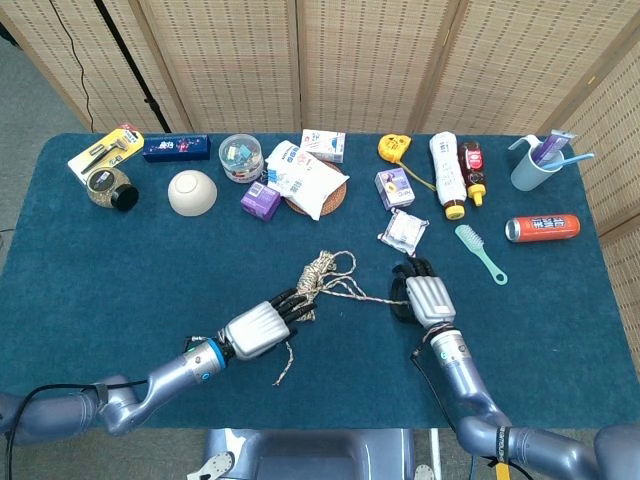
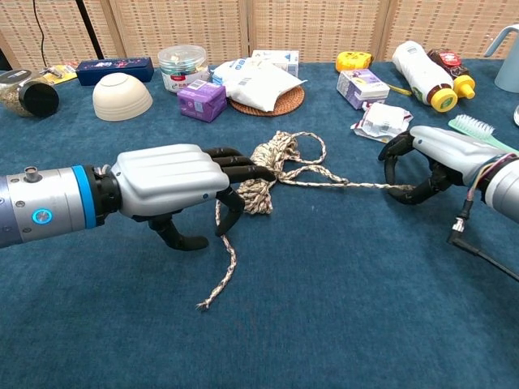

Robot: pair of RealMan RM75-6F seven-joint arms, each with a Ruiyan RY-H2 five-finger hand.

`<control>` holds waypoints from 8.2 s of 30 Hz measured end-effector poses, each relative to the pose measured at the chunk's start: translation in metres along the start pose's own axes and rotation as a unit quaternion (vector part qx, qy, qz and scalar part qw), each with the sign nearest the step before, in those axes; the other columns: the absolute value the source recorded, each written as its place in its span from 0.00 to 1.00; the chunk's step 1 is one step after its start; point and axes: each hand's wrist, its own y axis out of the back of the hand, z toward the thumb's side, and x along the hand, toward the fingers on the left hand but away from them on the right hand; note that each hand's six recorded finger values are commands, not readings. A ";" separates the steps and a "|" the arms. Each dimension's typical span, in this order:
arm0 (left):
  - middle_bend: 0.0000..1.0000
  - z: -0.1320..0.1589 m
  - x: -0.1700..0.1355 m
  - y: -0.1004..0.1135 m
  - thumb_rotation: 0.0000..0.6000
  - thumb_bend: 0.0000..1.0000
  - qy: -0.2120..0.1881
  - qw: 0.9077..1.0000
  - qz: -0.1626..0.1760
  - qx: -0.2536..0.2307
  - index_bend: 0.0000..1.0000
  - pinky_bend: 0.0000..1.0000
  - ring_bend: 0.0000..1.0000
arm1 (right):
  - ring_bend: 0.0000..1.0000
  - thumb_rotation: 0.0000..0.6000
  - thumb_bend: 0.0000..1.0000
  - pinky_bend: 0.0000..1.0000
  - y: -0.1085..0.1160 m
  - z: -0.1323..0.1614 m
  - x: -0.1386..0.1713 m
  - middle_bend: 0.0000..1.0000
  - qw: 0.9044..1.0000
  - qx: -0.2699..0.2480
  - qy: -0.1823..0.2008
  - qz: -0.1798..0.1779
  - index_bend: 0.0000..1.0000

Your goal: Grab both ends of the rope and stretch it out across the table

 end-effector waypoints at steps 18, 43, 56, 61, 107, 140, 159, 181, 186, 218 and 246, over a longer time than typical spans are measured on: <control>0.04 -0.001 0.008 -0.004 1.00 0.36 0.003 1.000 0.002 -0.003 0.55 0.00 0.00 | 0.00 1.00 0.42 0.00 0.003 -0.002 -0.002 0.23 1.000 -0.004 -0.006 0.000 0.63; 0.04 -0.001 0.017 -0.012 1.00 0.36 0.010 1.000 -0.014 -0.004 0.49 0.00 0.00 | 0.00 1.00 0.42 0.00 0.004 -0.010 -0.006 0.23 1.000 -0.013 -0.015 0.005 0.63; 0.04 -0.003 0.019 -0.015 1.00 0.36 0.015 1.000 -0.015 -0.006 0.51 0.00 0.00 | 0.00 1.00 0.42 0.00 0.003 -0.012 -0.007 0.23 1.000 -0.013 -0.017 0.006 0.63; 0.04 -0.003 0.019 -0.015 1.00 0.36 0.016 1.000 -0.015 -0.007 0.53 0.00 0.00 | 0.00 1.00 0.42 0.00 0.003 -0.012 -0.007 0.23 1.000 -0.014 -0.018 0.007 0.63; 0.08 -0.003 0.020 -0.019 1.00 0.36 0.024 1.000 -0.013 -0.011 0.64 0.00 0.00 | 0.00 1.00 0.42 0.00 0.004 -0.015 -0.005 0.24 1.000 -0.020 -0.024 0.004 0.64; 0.14 -0.031 -0.007 0.005 1.00 0.36 0.056 0.998 0.019 -0.034 0.70 0.00 0.00 | 0.00 1.00 0.42 0.00 0.016 -0.012 -0.001 0.25 1.000 -0.018 -0.014 0.000 0.65; 0.21 -0.065 -0.041 0.029 1.00 0.36 0.107 0.990 0.057 -0.068 0.75 0.00 0.00 | 0.00 1.00 0.42 0.00 0.027 -0.010 0.003 0.26 1.000 -0.007 -0.003 -0.003 0.65; 0.23 -0.129 -0.103 0.060 1.00 0.36 0.201 0.972 0.103 -0.059 0.77 0.00 0.02 | 0.01 1.00 0.42 0.00 0.060 -0.026 0.007 0.27 0.999 0.012 -0.008 -0.034 0.66; 0.23 -0.140 -0.115 0.066 1.00 0.36 0.217 0.969 0.109 -0.054 0.77 0.00 0.02 | 0.01 1.00 0.42 0.00 0.068 -0.032 0.007 0.27 0.999 0.016 -0.012 -0.043 0.66; 0.23 -0.215 -0.191 0.086 1.00 0.36 0.333 0.936 0.114 -0.001 0.77 0.00 0.02 | 0.02 1.00 0.42 0.00 0.121 -0.084 0.014 0.28 0.992 0.042 -0.071 -0.094 0.67; 0.23 -0.265 -0.242 0.111 1.00 0.36 0.412 0.902 0.120 0.044 0.77 0.00 0.02 | 0.02 1.00 0.42 0.00 0.160 -0.128 0.030 0.28 0.982 0.056 -0.122 -0.132 0.67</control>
